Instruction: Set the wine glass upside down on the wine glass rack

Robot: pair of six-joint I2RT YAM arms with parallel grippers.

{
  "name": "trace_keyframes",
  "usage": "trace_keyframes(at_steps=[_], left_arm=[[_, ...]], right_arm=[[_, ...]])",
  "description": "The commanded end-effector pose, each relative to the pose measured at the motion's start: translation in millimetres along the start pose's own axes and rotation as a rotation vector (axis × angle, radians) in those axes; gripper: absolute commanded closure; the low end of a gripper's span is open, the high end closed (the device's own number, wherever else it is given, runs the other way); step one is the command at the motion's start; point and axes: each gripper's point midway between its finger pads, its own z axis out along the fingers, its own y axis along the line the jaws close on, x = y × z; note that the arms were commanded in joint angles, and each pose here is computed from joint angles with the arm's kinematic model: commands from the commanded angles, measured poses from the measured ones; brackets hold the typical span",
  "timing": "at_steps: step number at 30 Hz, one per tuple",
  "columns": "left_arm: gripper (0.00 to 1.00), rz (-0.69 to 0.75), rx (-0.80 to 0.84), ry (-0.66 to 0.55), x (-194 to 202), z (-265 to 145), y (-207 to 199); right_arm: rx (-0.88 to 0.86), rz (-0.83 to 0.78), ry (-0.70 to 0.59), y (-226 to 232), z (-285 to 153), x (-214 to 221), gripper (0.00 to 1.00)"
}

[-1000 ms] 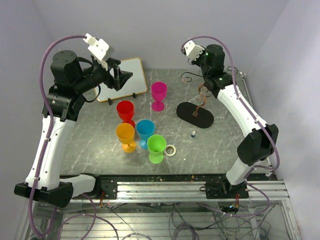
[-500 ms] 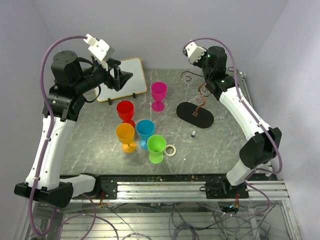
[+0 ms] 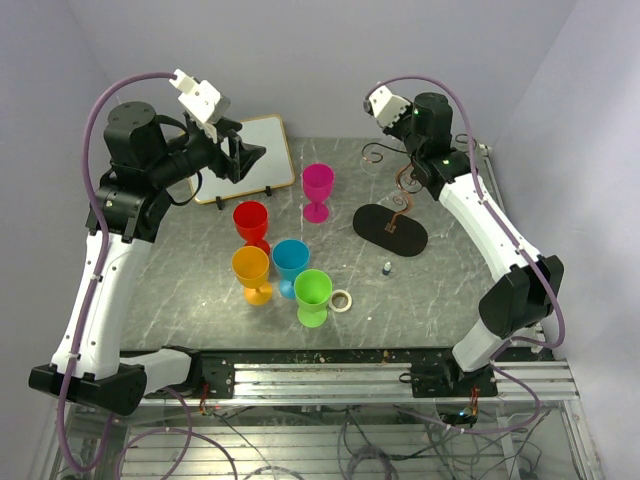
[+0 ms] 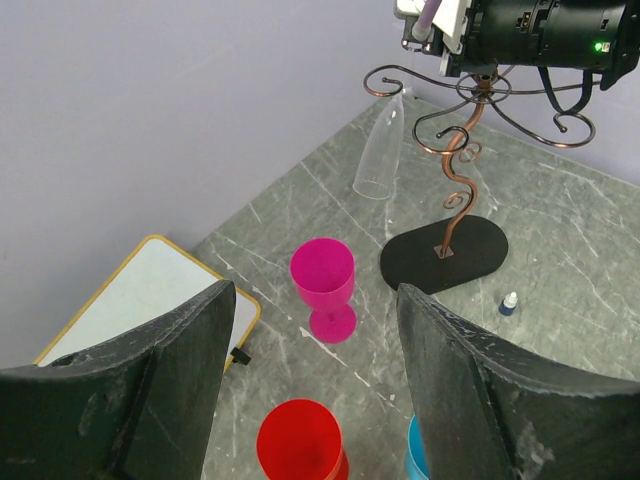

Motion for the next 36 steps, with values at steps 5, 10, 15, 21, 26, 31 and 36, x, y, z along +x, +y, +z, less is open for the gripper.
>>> trace_keyframes(at_steps=[5,10,15,21,26,31,36], left_arm=[[0.24,0.014,0.03,-0.012,-3,2,-5],[0.24,0.008,0.033,-0.009,-1,3,-5],[0.24,0.003,0.03,-0.009,0,4,-4],[0.24,0.001,0.031,-0.007,1,5,-4],[0.24,0.0,0.034,-0.006,2,6,-4],[0.24,-0.003,0.04,-0.009,1,7,-5],[0.24,-0.008,0.038,-0.008,3,7,-5]], right_arm=[[0.055,0.031,-0.022,-24,-21,-9,1.0],[0.052,0.03,-0.011,-23,-25,-5,1.0],[0.052,0.025,-0.005,-22,-28,-2,1.0],[0.067,0.009,0.021,-24,-33,6,1.0],[0.086,0.006,0.049,-29,-36,16,1.0],[0.108,0.013,0.077,-40,-37,27,1.0],[0.122,0.015,0.098,-48,-33,37,1.0]])
